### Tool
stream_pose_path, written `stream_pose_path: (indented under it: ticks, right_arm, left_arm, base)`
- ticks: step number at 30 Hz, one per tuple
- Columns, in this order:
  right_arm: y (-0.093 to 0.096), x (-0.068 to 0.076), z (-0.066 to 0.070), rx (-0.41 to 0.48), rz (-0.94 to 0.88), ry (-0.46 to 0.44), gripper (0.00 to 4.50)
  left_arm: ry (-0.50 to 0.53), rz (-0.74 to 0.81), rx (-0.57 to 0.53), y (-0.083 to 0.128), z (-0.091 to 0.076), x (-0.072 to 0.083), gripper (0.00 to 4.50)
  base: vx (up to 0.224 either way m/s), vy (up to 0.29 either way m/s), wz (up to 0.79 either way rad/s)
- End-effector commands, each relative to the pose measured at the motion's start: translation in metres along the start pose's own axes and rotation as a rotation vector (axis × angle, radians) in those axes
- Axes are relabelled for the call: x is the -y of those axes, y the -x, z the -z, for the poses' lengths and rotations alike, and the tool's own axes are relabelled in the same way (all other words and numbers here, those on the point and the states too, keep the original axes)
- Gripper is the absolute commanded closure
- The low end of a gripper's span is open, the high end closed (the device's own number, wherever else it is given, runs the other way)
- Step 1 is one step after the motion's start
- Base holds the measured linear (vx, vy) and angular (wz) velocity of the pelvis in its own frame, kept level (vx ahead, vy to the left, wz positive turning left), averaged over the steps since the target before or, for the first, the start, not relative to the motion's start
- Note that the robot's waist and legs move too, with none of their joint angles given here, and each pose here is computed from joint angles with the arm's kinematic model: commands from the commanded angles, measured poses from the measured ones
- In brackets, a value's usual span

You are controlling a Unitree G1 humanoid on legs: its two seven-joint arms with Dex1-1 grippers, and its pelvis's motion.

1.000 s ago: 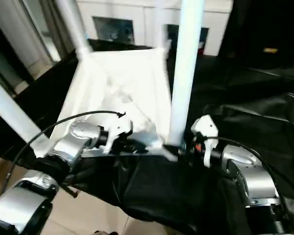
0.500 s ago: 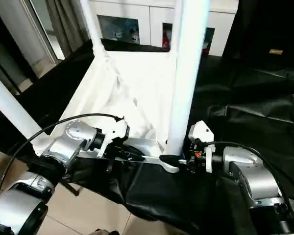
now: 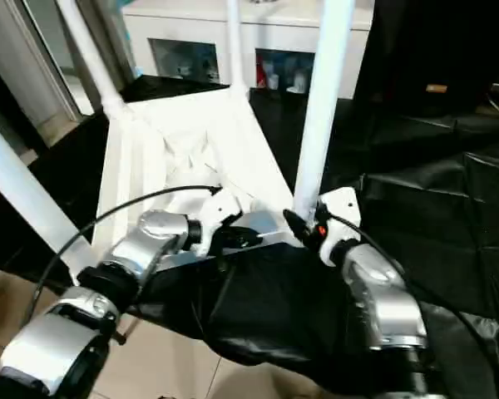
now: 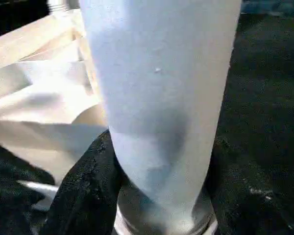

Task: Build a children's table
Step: Rotate leg to tighten

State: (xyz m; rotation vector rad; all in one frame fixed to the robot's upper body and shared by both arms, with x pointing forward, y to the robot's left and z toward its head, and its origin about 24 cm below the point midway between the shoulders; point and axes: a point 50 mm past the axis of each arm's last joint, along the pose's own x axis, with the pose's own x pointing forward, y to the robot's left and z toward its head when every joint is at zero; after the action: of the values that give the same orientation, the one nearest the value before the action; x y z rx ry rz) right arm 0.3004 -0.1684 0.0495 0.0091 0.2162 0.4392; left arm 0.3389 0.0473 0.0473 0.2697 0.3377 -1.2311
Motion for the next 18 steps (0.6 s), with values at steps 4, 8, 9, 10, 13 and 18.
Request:
stream_pose_path:
  ticks: [4, 8, 9, 10, 13, 18]
  right_arm:
    - [-0.014, -0.065, 0.029, -0.109, -0.319, -0.125, 1.65]
    - [-0.005, -0.058, 0.027, -0.110, -0.375, -0.078, 1.30]
    - [0.009, -0.047, 0.023, -0.120, -0.452, -0.034, 1.30]
    - [0.013, -0.043, 0.022, -0.124, -0.475, -0.021, 1.30]
    - [0.026, -0.030, 0.018, -0.150, -0.526, 0.018, 1.30]
    - [0.057, 0.012, 0.006, -0.233, -0.575, 0.136, 1.30]
  left_arm:
    - [-0.009, 0.052, 0.167, -0.024, -0.031, 0.017, 4.50]
    - [-0.023, 0.070, 0.157, -0.021, -0.028, 0.016, 4.50]
    - [-0.037, 0.104, 0.153, -0.018, -0.027, 0.017, 4.50]
    - [-0.042, 0.116, 0.150, -0.017, -0.026, 0.017, 4.50]
    - [-0.058, 0.142, 0.141, -0.013, -0.025, 0.017, 4.50]
    - [-0.089, 0.181, 0.115, -0.006, -0.021, 0.014, 4.50]
  base:
    - [0.000, 0.000, 0.00]
    - [0.000, 0.000, 0.00]
    - [0.000, 0.000, 0.00]
    - [0.000, 0.000, 0.00]
    - [0.000, 0.000, 0.00]
    - [0.000, 0.000, 0.00]
